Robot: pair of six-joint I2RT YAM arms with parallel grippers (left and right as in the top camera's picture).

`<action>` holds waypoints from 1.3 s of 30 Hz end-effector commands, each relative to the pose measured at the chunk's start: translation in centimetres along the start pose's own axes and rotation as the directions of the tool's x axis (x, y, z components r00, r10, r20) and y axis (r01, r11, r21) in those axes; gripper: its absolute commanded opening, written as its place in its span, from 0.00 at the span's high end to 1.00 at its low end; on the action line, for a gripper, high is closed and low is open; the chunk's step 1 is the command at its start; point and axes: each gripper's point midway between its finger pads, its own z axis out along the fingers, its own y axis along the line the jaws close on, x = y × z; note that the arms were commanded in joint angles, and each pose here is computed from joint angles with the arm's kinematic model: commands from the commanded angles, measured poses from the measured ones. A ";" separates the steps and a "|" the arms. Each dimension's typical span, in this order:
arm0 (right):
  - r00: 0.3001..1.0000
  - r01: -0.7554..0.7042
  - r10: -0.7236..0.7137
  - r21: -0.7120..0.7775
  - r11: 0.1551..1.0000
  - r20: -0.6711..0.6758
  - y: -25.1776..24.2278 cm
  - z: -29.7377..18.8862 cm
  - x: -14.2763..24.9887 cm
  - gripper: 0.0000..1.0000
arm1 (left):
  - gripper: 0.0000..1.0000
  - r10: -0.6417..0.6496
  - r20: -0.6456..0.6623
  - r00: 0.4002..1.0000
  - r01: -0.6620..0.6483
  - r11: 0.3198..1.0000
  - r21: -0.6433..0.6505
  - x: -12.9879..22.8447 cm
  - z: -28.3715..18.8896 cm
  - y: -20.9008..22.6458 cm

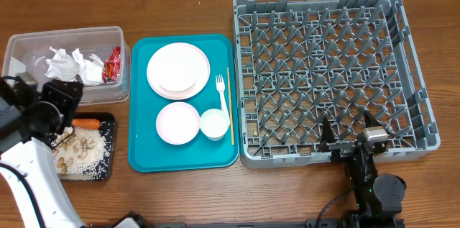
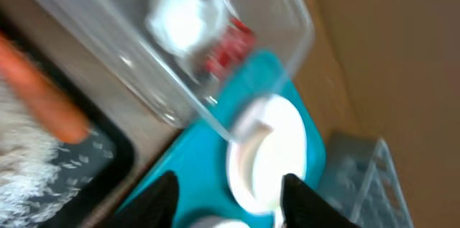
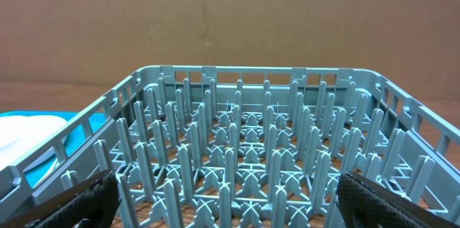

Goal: Sort waste into correct bins and load items into the dishwasher
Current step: 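Move the left gripper to the white cup and grasp it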

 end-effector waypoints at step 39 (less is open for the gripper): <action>1.000 -0.003 0.003 0.006 1.000 0.003 -0.1 0.0 0.2 0.00 | 0.46 0.482 -0.557 0.676 -0.674 0.710 -0.203 18.0 4.8 -2.4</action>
